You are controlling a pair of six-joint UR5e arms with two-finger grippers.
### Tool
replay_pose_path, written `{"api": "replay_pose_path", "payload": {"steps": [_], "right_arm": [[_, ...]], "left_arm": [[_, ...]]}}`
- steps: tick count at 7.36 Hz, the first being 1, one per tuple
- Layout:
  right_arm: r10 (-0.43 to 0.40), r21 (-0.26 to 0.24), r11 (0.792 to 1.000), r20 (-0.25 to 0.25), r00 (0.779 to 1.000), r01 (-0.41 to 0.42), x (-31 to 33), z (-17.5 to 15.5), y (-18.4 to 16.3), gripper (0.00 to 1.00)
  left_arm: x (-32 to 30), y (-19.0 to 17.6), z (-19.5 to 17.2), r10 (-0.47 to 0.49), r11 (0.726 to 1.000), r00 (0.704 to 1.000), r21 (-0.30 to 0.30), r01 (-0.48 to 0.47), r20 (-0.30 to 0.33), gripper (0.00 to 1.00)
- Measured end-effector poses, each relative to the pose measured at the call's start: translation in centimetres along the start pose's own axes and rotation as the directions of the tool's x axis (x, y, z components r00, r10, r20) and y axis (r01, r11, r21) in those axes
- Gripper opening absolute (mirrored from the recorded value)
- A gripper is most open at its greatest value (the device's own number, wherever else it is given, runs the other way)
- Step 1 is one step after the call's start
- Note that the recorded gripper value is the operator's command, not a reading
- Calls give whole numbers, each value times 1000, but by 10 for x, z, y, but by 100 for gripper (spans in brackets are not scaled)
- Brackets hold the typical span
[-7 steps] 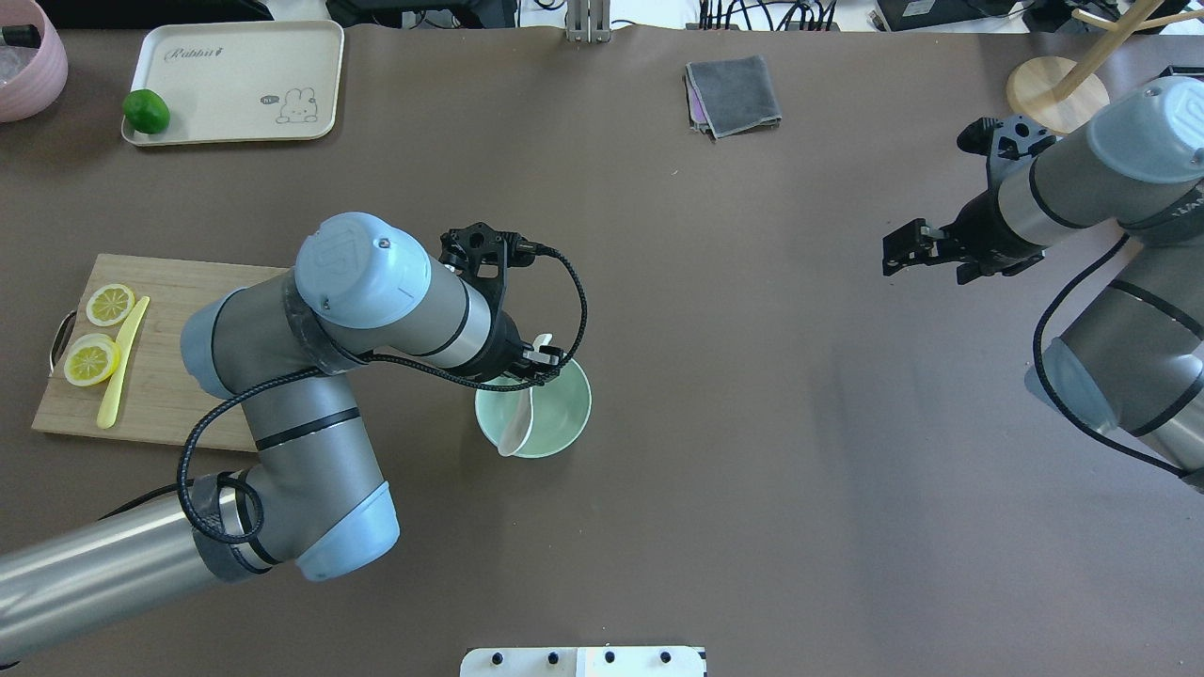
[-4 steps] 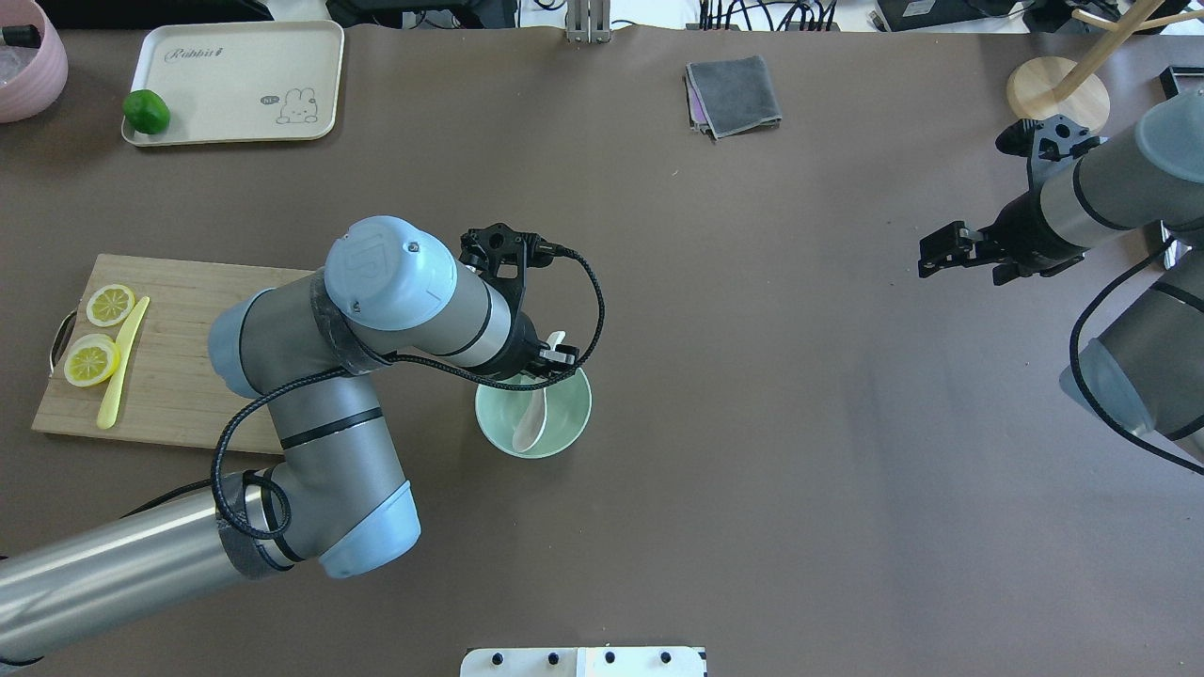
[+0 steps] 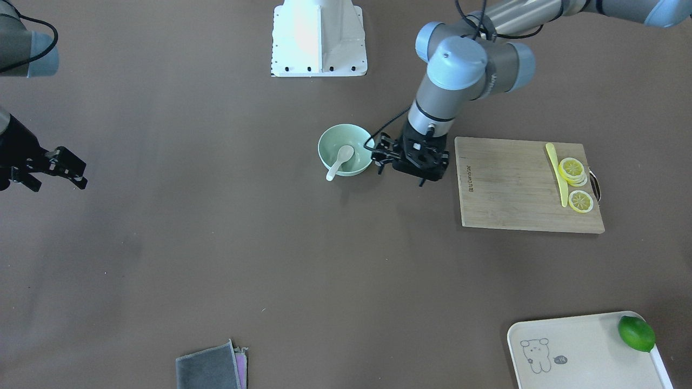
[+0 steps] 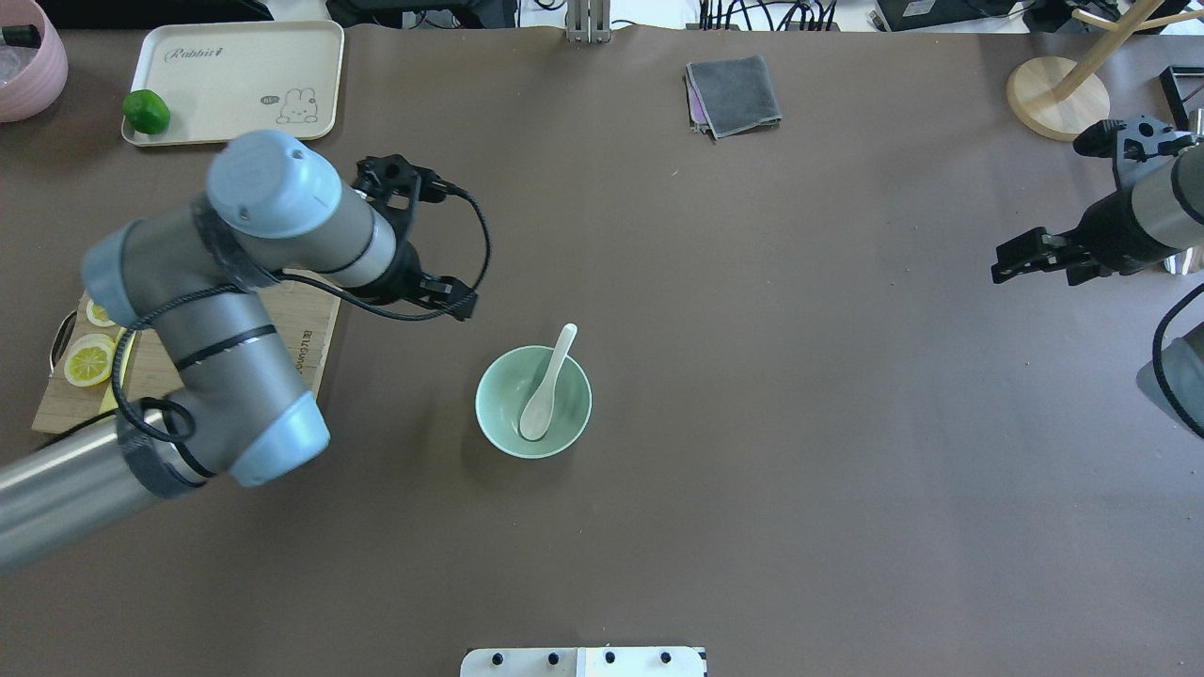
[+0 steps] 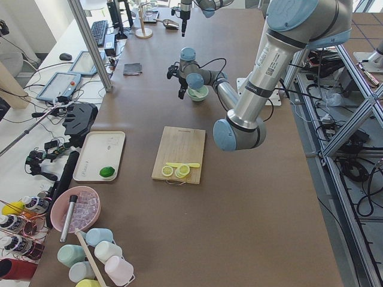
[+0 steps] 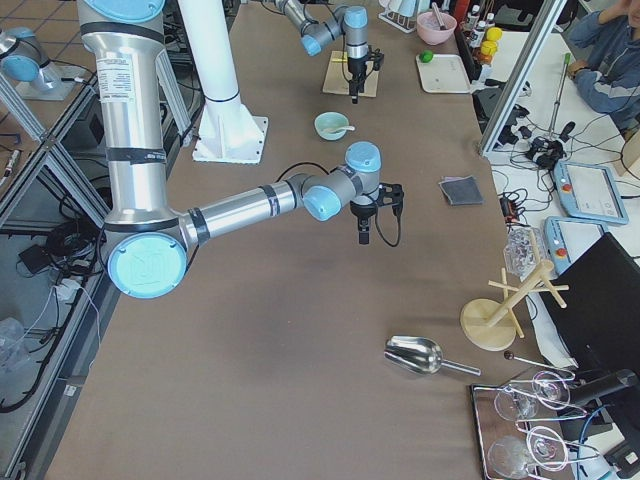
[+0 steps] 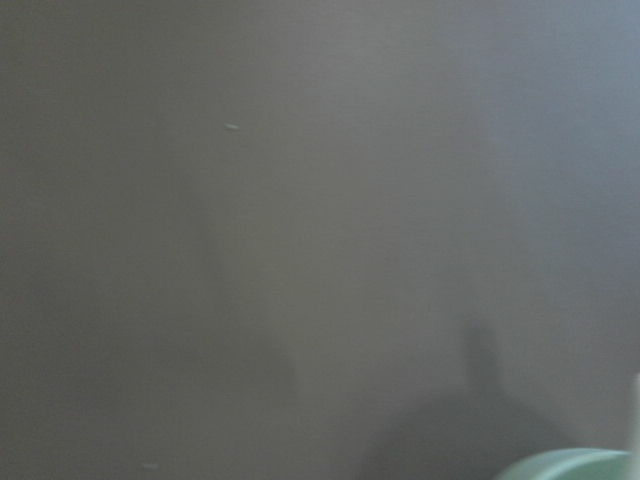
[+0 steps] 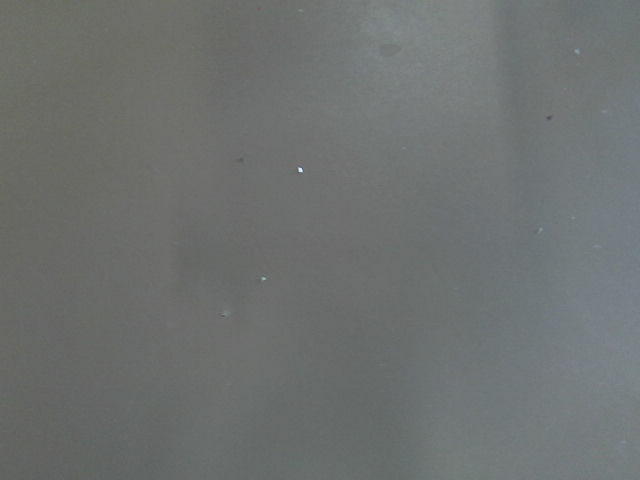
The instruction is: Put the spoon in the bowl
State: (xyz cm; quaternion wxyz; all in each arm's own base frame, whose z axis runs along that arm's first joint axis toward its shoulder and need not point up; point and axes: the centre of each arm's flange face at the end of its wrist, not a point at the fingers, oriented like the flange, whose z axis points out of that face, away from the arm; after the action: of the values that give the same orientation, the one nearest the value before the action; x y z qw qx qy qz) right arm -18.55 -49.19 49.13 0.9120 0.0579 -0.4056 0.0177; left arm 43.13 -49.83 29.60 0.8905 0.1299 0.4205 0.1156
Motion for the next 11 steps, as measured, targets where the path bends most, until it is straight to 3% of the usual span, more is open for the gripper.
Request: {"api": "replay_pose_path", "payload": {"steps": [2, 5, 8, 11], "right_arm": [[-44, -16, 999, -24, 999, 44, 62, -21, -1, 100], [-135, -55, 990, -85, 987, 131, 153, -49, 11, 100], [-157, -66, 986, -96, 983, 151, 195, -60, 31, 100], [-142, -56, 989, -63, 988, 138, 200, -65, 32, 100]], "left_arm": [[-166, 22, -47, 67, 996, 995, -62, -63, 78, 98], [-377, 109, -125, 105, 990, 990, -106, -94, 98, 98], [-456, 171, -156, 28, 994, 991, -104, -14, 133, 98], [-470, 173, -160, 4, 996, 985, -94, 12, 175, 98]]}}
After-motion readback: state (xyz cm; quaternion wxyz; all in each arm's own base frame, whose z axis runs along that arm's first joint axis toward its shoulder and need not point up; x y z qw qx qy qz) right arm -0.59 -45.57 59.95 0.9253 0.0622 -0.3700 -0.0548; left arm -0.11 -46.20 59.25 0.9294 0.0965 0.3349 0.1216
